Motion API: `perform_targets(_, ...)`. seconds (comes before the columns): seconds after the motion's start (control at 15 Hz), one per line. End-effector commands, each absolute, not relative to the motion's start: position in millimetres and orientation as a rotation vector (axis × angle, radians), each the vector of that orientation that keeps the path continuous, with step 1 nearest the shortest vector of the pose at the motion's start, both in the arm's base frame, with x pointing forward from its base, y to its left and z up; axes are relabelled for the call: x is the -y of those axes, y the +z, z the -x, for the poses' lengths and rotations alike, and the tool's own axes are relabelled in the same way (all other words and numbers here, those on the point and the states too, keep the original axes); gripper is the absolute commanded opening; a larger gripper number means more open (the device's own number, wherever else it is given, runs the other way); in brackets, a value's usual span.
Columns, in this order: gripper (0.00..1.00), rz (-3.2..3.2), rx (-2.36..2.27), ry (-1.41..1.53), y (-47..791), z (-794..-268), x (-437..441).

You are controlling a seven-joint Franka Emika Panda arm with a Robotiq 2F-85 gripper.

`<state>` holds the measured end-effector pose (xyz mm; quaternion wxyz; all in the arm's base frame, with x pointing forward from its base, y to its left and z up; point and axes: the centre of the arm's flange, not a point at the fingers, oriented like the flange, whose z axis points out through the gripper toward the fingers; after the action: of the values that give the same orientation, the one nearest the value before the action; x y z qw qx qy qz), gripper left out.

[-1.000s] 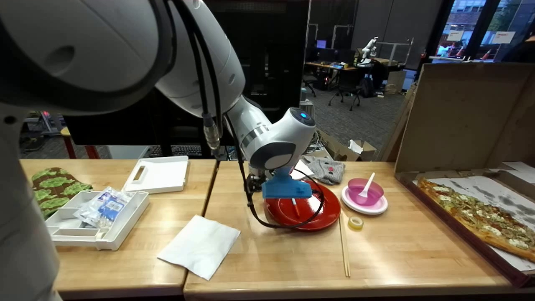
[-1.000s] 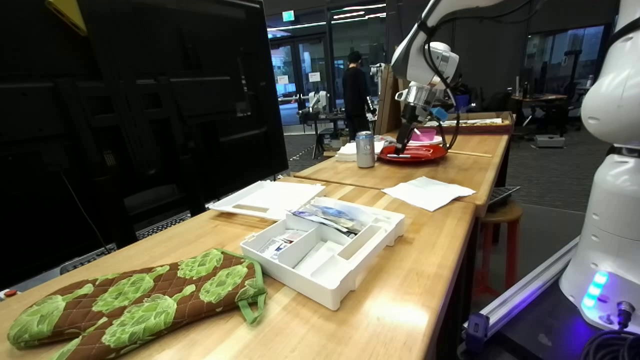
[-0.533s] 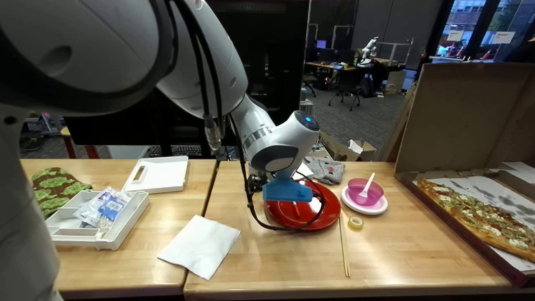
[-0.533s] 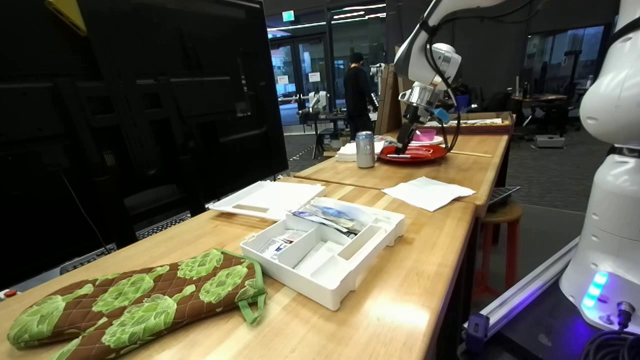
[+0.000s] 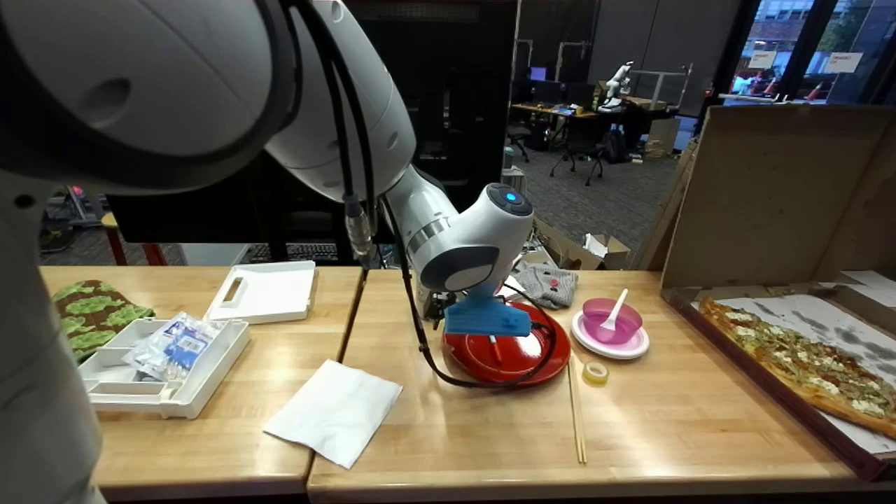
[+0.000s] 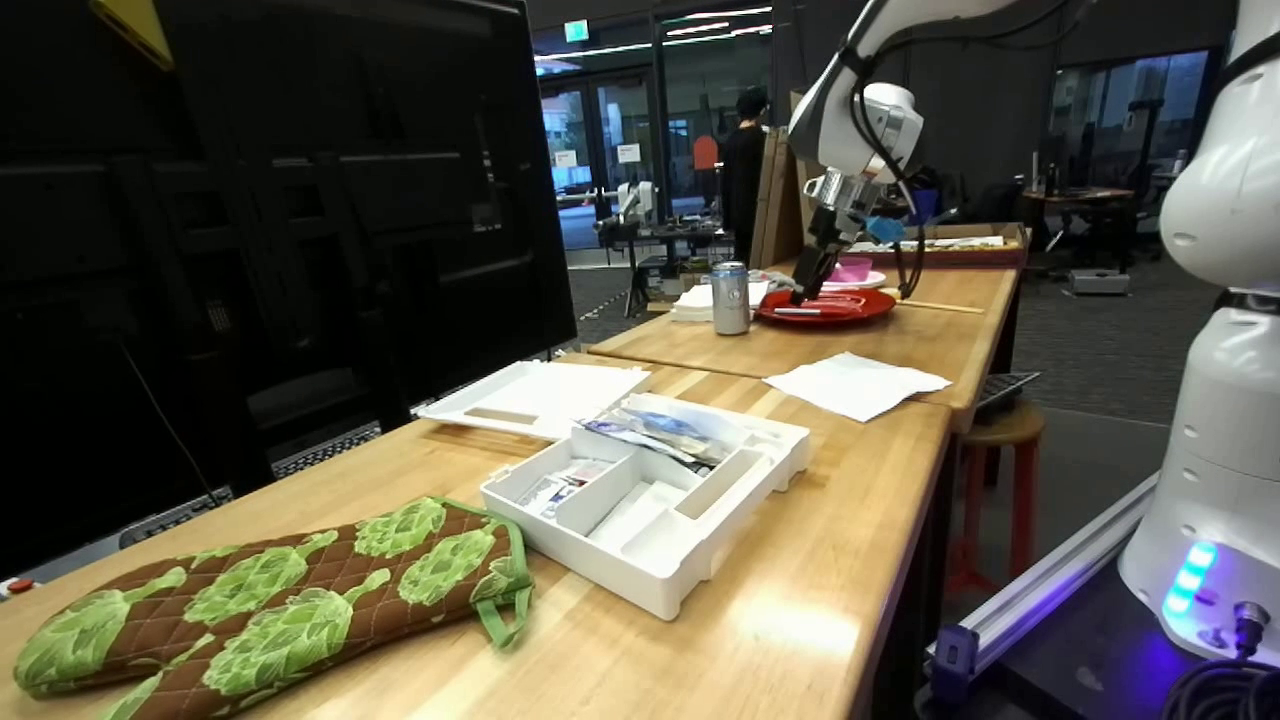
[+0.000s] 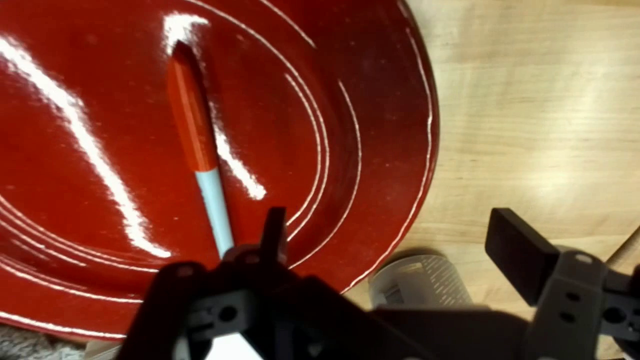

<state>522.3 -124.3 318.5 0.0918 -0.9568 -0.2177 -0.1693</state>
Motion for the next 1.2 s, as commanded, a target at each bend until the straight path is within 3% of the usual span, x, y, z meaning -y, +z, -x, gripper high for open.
perform_targets(0.0,1.00,2.909,0.646,-0.501,328,-516,123)
perform_targets(1.13,1.00,3.014,0.897,-0.157,348,-556,136)
